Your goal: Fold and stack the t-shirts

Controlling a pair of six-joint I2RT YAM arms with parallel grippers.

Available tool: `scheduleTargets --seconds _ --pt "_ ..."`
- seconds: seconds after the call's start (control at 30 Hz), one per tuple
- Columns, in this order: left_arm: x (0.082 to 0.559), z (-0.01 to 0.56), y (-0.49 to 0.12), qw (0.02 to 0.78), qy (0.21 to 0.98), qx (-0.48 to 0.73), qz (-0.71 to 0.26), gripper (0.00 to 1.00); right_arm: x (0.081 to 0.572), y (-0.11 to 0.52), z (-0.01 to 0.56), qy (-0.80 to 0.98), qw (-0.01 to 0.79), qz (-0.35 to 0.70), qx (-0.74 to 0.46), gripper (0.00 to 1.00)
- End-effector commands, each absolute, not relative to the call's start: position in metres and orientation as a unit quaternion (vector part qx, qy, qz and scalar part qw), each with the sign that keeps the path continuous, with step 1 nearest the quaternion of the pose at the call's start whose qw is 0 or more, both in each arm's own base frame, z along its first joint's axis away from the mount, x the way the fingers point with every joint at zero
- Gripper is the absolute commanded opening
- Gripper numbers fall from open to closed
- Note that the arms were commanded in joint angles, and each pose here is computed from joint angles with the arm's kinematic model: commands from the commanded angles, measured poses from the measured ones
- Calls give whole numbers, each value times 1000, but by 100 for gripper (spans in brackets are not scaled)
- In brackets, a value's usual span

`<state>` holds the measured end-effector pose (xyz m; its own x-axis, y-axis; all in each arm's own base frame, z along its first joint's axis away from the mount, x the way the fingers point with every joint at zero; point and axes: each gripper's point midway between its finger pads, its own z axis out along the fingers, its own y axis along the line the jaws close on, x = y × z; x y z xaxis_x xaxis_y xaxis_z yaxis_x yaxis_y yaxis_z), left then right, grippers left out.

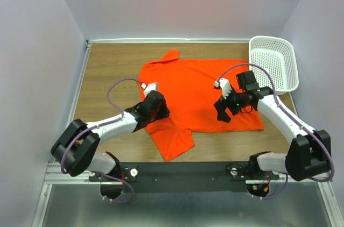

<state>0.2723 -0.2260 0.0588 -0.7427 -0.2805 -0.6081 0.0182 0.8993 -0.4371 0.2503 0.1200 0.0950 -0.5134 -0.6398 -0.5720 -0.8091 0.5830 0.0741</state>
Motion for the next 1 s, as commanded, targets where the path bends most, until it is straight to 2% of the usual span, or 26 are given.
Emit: scheduleTargets --seconds 0.0,0.1,0.3,0.5,0.7,0.97 --pt "262 42 -179 343 925 -132 -92 56 257 137 105 847 283 210 -397 100" --pt "255 34 -154 346 920 -180 -50 59 256 139 109 844 290 217 -395 100" --pt "261 33 -125 357 898 -253 -46 59 255 140 112 842 295 221 -394 100" --pt "258 23 -110 340 895 -288 -31 54 255 139 115 840 302 215 -397 100" --pt "252 20 -102 324 898 -296 -13 52 256 139 121 836 313 212 -396 100" --pt "250 30 -79 328 897 -297 -3 29 256 140 134 828 334 211 -397 100"
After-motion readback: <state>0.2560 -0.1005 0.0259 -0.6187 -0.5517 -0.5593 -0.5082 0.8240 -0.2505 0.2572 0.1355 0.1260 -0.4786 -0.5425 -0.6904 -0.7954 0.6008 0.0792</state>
